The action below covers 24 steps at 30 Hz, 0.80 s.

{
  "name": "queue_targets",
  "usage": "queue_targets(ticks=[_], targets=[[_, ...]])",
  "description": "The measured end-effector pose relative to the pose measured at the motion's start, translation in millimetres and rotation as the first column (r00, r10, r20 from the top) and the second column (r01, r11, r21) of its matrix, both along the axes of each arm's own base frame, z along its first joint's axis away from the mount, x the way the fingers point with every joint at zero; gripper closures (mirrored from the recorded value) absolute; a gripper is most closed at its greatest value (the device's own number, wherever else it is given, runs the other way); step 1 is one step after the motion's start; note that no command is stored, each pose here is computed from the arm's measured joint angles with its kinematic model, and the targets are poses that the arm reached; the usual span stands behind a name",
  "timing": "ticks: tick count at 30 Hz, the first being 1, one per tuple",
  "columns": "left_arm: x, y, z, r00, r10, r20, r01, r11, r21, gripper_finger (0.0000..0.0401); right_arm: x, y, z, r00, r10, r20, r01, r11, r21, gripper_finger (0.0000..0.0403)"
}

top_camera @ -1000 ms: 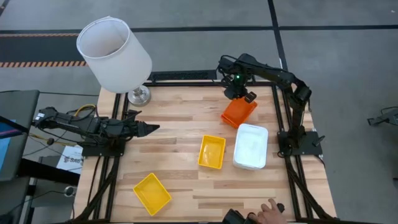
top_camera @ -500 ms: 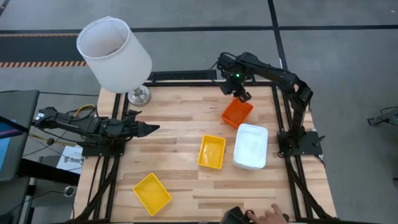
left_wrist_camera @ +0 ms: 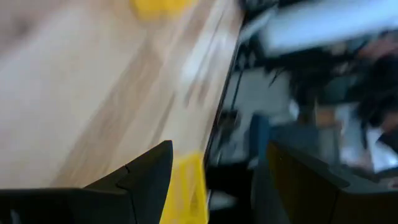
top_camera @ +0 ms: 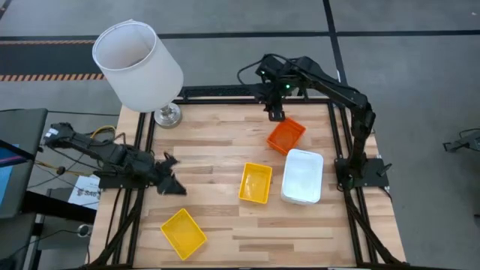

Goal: Stack baskets by color
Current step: Stack the bottom yellow bin on the top yellow bin

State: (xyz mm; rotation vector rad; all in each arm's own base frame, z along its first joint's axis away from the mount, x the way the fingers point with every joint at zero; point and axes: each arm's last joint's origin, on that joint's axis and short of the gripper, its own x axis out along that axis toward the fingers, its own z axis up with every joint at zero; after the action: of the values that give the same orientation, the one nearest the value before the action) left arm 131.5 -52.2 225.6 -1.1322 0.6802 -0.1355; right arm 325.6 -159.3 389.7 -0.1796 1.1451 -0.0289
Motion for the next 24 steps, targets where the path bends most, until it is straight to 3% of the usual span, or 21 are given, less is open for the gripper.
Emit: queue_targets(ticks=[6, 11, 19, 24], targets=[[5.1, -32.5, -27.8, 0.96, -0.109, -0.258, 0.111, 0.994, -0.006, 0.0154, 3.9, 23.6, 12.2, 1.0, 0.01, 0.017, -0.011, 1.0, 0.022, 0.021], [2.9, -50.4, -42.2, 0.933, -0.046, -0.356, 0.06, 0.998, 0.03, 0.0154, 5.4, 33.9, 10.7, 1.0, 0.007, -0.009, -0.006, 0.999, 0.049, 0.021], [-5.7, -74.5, -65.8, 0.856, -0.041, -0.515, 0.083, 0.995, 0.059, 0.0154, 9.0, 45.4, 10.0, 1.0, 0.027, -0.009, -0.026, 0.996, 0.083, 0.0213], [-3.2, -77.8, -78.3, 0.822, 0.09, -0.563, -0.04, 0.994, 0.101, 0.0154, 9.8, 47.7, 10.0, 1.0, 0.011, -0.008, -0.01, 0.996, 0.094, 0.0213]])
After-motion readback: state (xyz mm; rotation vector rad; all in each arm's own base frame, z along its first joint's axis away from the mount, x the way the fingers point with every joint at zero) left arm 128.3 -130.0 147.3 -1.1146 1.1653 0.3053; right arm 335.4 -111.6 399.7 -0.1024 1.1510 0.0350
